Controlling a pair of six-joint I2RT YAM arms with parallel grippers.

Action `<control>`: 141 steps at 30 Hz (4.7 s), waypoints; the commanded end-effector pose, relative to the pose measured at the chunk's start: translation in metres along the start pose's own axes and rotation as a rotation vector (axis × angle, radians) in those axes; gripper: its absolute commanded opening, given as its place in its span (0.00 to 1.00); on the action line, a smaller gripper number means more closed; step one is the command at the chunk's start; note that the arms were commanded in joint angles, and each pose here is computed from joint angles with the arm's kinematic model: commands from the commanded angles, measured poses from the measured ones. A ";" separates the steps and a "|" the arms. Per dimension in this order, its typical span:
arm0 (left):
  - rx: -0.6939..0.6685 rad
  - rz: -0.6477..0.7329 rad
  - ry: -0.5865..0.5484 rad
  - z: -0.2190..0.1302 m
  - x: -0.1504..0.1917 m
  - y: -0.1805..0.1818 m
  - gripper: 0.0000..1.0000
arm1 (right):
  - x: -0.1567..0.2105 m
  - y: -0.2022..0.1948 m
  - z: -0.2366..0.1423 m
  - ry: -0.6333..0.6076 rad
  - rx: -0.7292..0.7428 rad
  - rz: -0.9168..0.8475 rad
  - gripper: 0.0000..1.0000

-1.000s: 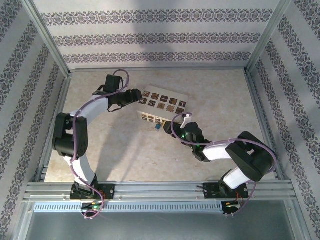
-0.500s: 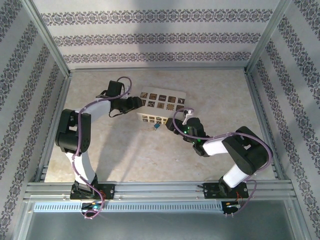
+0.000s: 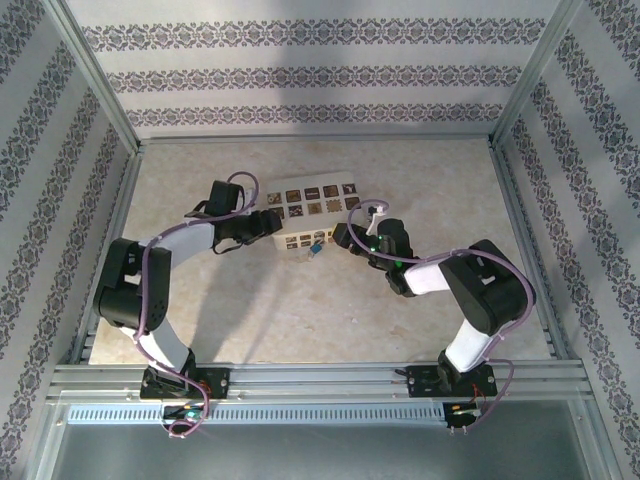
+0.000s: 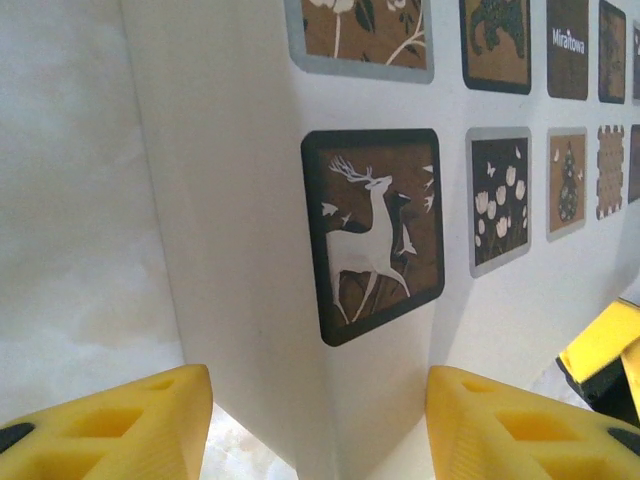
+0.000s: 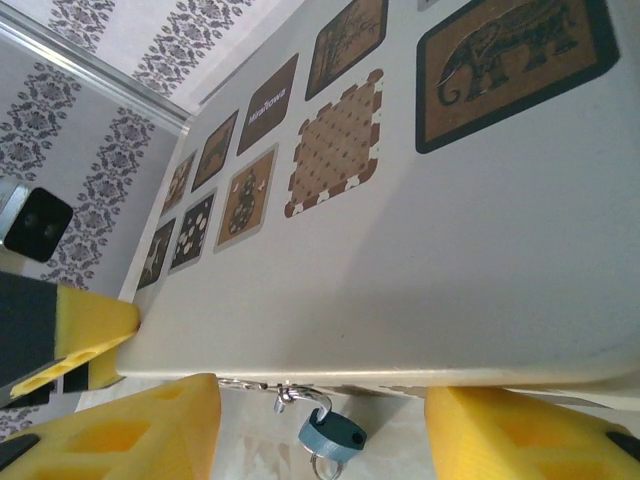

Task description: Unlock a padlock with a key

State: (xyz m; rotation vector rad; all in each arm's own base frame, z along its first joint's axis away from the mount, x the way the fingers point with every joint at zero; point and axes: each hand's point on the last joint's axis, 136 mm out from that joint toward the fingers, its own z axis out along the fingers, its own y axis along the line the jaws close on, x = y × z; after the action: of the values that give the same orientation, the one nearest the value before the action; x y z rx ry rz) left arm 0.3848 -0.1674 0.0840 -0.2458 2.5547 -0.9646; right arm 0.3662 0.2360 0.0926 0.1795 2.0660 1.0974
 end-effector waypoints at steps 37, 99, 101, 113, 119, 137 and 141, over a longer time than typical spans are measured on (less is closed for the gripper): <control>-0.043 -0.041 0.054 -0.008 0.032 0.004 0.53 | 0.041 0.037 0.023 -0.031 -0.156 -0.047 0.68; -0.048 -0.029 0.049 -0.013 0.031 0.001 0.53 | 0.050 0.030 0.046 0.032 -0.209 0.015 0.07; -0.049 -0.031 0.050 -0.014 0.033 0.001 0.53 | 0.049 0.029 0.047 0.030 -0.208 0.031 0.05; -0.062 -0.051 0.058 -0.017 0.045 0.009 0.53 | 0.034 0.022 0.042 -0.055 -0.171 0.077 0.01; -0.067 -0.059 0.062 -0.016 0.052 0.013 0.53 | 0.022 0.017 0.035 -0.124 -0.136 0.105 0.01; -0.032 -0.022 -0.095 -0.039 0.016 -0.013 0.58 | -0.005 0.008 0.010 -0.315 -0.058 0.271 0.01; -0.010 -0.021 -0.096 -0.031 0.006 -0.020 0.58 | -0.008 0.004 0.006 -0.343 -0.039 0.287 0.00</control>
State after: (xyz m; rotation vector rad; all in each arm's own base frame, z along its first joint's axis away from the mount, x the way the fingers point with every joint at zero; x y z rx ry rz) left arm 0.3503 -0.1575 0.1033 -0.3312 2.5275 -0.9020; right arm 0.3718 0.2433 0.0714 0.5738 1.8579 1.1493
